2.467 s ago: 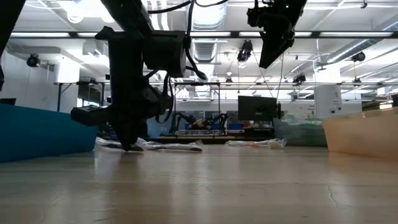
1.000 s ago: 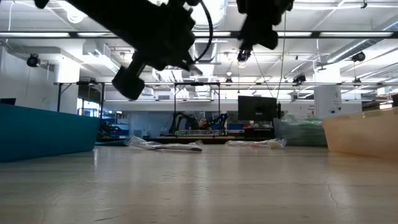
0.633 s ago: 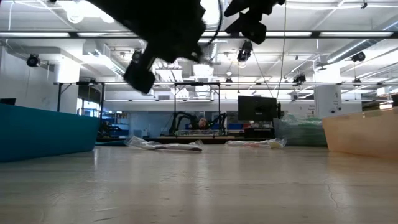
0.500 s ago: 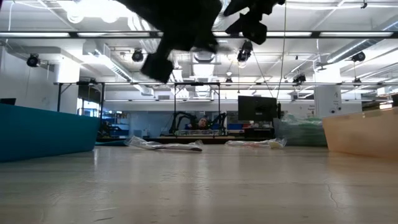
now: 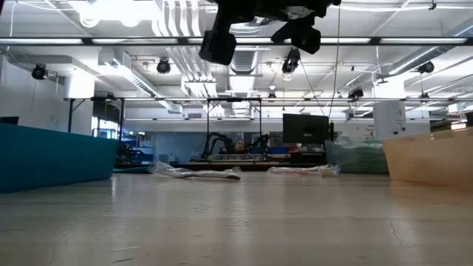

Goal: Pick & Place Toothbrushes
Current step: Put the purple toothbrush into the orange bin

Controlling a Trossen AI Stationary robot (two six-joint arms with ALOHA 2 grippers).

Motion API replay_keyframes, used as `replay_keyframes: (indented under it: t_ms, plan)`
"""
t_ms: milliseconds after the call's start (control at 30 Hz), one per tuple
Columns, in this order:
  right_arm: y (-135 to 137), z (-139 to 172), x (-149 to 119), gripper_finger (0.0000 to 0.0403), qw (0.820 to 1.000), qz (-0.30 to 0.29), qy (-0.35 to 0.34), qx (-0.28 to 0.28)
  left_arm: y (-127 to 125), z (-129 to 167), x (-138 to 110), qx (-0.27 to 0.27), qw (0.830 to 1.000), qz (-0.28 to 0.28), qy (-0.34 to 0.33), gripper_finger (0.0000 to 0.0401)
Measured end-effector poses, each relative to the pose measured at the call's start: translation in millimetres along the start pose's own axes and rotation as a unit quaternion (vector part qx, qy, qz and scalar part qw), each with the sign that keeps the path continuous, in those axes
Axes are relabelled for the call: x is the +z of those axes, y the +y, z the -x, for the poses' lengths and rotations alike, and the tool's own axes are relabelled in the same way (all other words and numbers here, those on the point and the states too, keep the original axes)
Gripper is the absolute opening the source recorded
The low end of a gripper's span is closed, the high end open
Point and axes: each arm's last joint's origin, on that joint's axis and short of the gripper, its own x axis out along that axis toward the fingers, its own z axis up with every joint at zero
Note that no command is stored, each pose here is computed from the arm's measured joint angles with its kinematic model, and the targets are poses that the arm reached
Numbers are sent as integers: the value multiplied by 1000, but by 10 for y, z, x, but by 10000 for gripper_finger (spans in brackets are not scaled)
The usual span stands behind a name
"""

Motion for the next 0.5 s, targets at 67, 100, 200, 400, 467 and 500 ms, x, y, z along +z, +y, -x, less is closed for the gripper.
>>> replay_keyframes:
  t_ms: [67,100,200,400,467,500]
  plan:
    - [9,-1,-2,173,1000,-5,0,3,0,-22,-11,2,1000,-5,-2,18]
    - [14,-2,-1,171,1000,-8,-1,4,-3,-37,-19,2,1000,-8,-3,18]
    - [20,-4,-2,169,1000,-12,-1,5,-12,-86,-43,2,1000,-14,-7,18]
    - [31,-8,-7,181,1000,-19,3,12,-32,-167,-98,-3,1000,-14,5,18]
    - [42,-7,-10,188,999,-21,9,26,-34,-181,-108,-4,1000,-18,9,19]
    - [48,-8,-12,191,999,-20,10,30,-34,-182,-109,-3,1000,-23,8,22]
